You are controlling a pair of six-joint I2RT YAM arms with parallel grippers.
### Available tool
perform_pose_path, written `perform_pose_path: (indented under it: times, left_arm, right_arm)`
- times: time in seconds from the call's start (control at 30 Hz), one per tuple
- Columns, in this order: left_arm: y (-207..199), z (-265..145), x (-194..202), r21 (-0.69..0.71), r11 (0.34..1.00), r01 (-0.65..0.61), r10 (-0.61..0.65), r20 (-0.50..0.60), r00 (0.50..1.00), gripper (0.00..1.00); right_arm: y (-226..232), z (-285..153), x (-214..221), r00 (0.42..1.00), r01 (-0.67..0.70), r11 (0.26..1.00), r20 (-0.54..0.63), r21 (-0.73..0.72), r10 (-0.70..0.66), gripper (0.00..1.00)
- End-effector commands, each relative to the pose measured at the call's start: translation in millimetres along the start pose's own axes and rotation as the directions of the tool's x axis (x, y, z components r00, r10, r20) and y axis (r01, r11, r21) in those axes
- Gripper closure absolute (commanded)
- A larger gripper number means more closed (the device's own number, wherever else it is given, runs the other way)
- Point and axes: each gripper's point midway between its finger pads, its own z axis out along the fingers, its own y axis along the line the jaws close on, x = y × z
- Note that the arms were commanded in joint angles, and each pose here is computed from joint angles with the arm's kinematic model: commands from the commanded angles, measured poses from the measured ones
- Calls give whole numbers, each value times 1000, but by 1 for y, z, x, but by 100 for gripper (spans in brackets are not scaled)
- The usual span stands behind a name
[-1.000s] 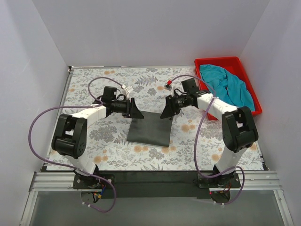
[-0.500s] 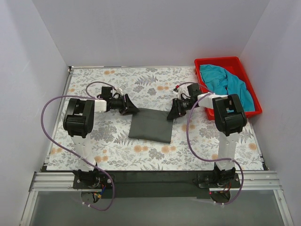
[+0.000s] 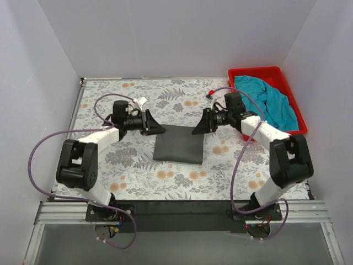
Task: Fold and stack the t-shirts
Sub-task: Fold the tshirt
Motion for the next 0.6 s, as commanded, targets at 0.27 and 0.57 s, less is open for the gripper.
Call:
perform_pose_path:
  times: [0.27,0.57]
  left_arm:
    - [4,32,121,4,989,146,-141,-245,959,75]
    - [88,23,136,-119,967,223,-246,-236,940,75]
  right_arm:
    - [28,52,118,943,-253,957,-257,-138,212,70]
    - [-26,44,153,904,-345,937,-286,-53,317,72]
